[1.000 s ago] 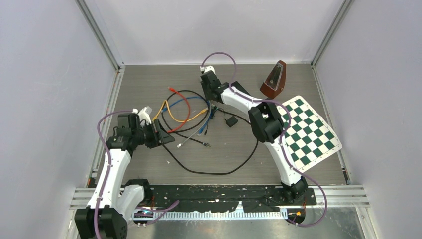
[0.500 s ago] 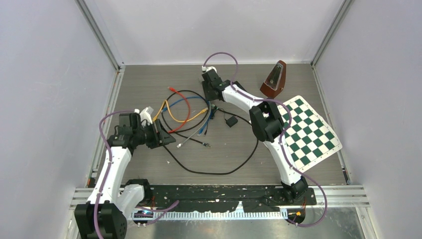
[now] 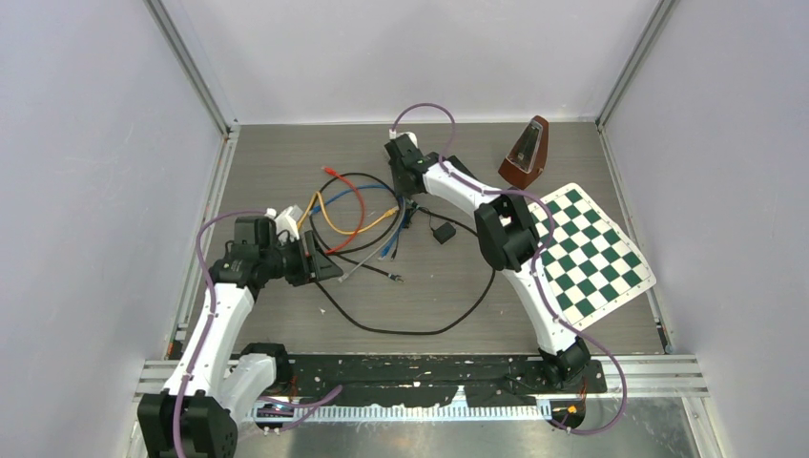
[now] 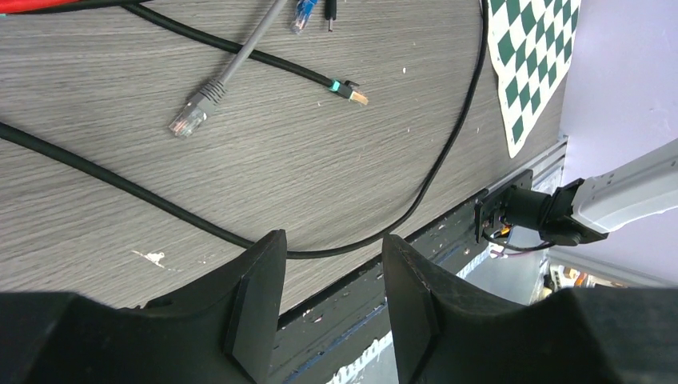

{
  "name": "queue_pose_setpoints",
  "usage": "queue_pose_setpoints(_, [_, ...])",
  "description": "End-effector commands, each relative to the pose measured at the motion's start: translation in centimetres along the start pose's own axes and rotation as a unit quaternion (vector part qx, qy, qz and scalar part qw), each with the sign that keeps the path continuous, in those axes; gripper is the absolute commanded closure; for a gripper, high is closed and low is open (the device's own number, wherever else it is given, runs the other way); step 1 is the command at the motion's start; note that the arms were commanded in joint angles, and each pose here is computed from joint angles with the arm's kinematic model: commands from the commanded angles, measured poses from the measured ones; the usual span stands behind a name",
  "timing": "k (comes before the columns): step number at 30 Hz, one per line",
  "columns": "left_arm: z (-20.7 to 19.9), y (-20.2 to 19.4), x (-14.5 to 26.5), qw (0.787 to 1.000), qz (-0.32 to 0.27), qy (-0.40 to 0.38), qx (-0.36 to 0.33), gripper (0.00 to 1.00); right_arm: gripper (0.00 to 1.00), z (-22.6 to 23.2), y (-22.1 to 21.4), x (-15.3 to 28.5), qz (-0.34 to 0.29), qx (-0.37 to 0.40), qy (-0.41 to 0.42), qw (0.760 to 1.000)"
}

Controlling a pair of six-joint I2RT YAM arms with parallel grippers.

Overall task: Insert the plug into the switch port
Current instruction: Pick up the connector from the center of the board.

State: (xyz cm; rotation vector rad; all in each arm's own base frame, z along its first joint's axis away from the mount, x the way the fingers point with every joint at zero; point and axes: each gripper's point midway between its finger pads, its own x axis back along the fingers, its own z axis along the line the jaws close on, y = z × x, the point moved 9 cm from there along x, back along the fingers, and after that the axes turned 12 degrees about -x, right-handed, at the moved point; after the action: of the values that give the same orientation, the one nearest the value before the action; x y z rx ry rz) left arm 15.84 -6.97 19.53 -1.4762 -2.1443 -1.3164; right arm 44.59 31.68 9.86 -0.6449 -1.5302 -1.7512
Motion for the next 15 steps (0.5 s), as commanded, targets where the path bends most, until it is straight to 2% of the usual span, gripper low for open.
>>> queue_pose_setpoints(1, [-0.8,0.7,0.4,0.999,-0.016,-0.017,-0.029,0.5,0.68,0.4,0.5,0.5,-0.007,0.0,-0.016,1.0])
queue_pose_setpoints(5, [-0.9,0.7,0.5,0.999,-0.017,-0.017,-0.032,0.49,0.75,0.6,0.6,0.6,-0.01,0.01,-0.017,1.0])
queue_pose_setpoints(8, [-0.9,0.7,0.5,0.999,-0.019,-0.014,-0.034,0.49,0.86,0.9,1.3,0.8,-0.016,0.025,0.001,1.0])
queue_pose_setpoints(10, [-0.9,0.7,0.6,0.999,-0.022,-0.01,-0.034,0.48,0.93,1.3,2.7,1.6,-0.039,0.044,0.015,0.998])
queue_pose_setpoints(14, [-1.1,1.0,1.0,0.999,-0.032,0.001,-0.036,0.47,0.95,1.5,6.5,5.3,-0.117,0.068,0.031,0.99])
queue_pose_setpoints(15, [-1.2,1.1,1.2,0.999,-0.036,0.004,-0.037,0.47,0.95,1.7,8.0,7.4,-0.144,0.078,0.04,0.986])
